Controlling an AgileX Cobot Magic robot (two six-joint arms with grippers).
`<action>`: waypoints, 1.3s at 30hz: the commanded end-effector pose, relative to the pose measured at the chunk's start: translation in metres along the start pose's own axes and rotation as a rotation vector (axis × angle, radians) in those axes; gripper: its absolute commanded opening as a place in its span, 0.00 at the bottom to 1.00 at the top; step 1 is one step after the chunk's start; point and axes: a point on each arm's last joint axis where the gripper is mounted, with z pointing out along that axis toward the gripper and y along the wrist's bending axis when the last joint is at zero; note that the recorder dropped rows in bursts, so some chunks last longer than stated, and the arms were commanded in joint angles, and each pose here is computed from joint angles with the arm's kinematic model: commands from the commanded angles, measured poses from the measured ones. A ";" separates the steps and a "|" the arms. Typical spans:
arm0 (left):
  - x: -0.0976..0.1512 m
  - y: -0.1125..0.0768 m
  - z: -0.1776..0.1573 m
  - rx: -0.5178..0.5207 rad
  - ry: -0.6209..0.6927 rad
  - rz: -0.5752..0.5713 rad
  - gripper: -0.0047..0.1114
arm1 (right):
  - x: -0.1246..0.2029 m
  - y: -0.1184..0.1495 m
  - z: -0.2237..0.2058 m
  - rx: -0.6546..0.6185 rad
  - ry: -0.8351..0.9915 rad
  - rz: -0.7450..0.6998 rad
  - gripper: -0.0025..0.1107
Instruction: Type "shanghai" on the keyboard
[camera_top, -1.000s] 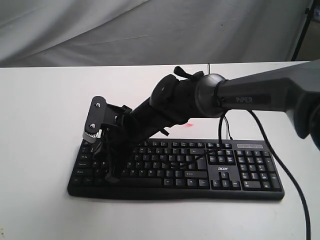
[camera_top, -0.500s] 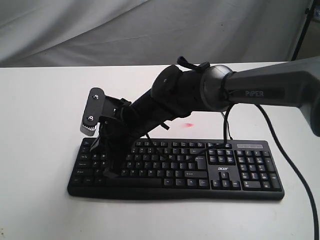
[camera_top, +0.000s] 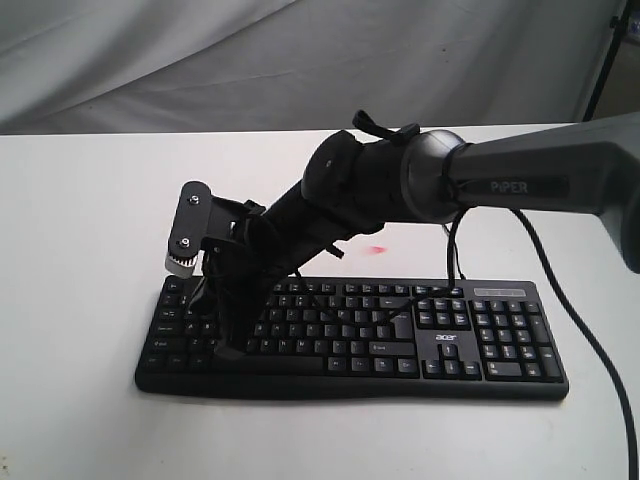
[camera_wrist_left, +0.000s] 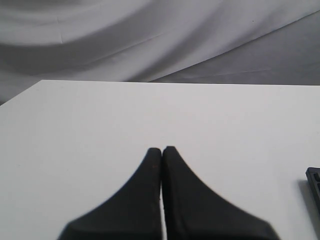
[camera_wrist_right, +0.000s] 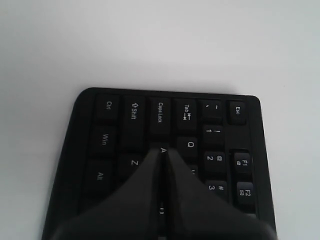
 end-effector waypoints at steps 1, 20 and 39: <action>0.001 0.000 0.000 0.004 -0.006 -0.002 0.05 | 0.002 -0.003 -0.006 0.002 0.006 0.004 0.02; 0.001 0.000 0.000 0.004 -0.006 -0.002 0.05 | 0.032 -0.010 -0.028 -0.001 0.043 0.079 0.02; 0.001 0.000 0.000 0.004 -0.006 -0.002 0.05 | 0.054 -0.010 -0.040 -0.031 0.060 0.121 0.02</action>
